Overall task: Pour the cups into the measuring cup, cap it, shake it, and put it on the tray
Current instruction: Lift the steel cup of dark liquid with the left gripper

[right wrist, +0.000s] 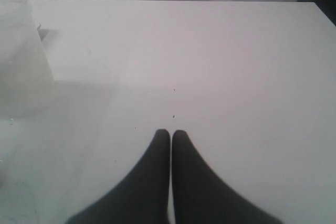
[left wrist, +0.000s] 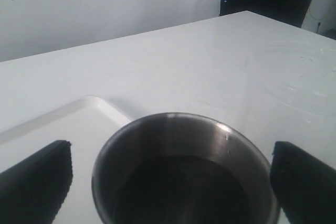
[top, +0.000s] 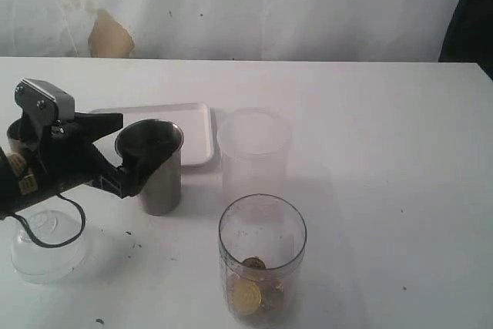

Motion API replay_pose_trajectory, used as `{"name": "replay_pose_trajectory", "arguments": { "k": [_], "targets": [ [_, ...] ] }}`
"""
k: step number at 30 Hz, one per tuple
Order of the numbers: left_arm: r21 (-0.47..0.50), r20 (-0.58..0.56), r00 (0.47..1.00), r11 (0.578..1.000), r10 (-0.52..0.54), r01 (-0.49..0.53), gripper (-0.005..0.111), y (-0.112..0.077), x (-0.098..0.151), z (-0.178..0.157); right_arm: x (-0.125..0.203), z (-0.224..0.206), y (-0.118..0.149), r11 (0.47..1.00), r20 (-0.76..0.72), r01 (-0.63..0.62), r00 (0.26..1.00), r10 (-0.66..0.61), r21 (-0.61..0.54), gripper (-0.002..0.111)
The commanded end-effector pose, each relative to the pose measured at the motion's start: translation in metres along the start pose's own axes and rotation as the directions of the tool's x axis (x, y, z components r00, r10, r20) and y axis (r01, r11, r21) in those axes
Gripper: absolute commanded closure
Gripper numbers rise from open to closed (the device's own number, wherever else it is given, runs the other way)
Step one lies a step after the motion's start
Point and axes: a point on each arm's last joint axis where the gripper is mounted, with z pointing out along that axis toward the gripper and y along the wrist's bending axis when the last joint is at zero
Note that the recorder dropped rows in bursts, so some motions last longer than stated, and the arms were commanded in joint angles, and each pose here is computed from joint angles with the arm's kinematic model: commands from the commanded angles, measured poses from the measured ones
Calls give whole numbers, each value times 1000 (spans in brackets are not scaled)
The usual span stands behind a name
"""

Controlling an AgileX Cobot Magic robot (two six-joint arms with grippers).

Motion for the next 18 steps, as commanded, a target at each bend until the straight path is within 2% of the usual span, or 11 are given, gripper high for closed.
{"name": "replay_pose_trajectory", "arguments": {
  "k": [1, 9, 18],
  "targets": [
    [-3, -102, 995, 1000, -14, 14, 11, 1, 20, 3, 0, 0, 0, 1000, 15, -4, 1000, 4, -5, 107],
    [26, -20, 1000, 1000, -15, 16, 11, -2, 14, 4, 0, 0, 0, 1000, 15, -2, 1000, 2, -4, 107],
    [45, 3, 1000, 999, -3, 3, 11, -4, 10, 3, 0, 0, 0, 1000, 15, -2, 1000, 2, -4, 107]
  ]
}}
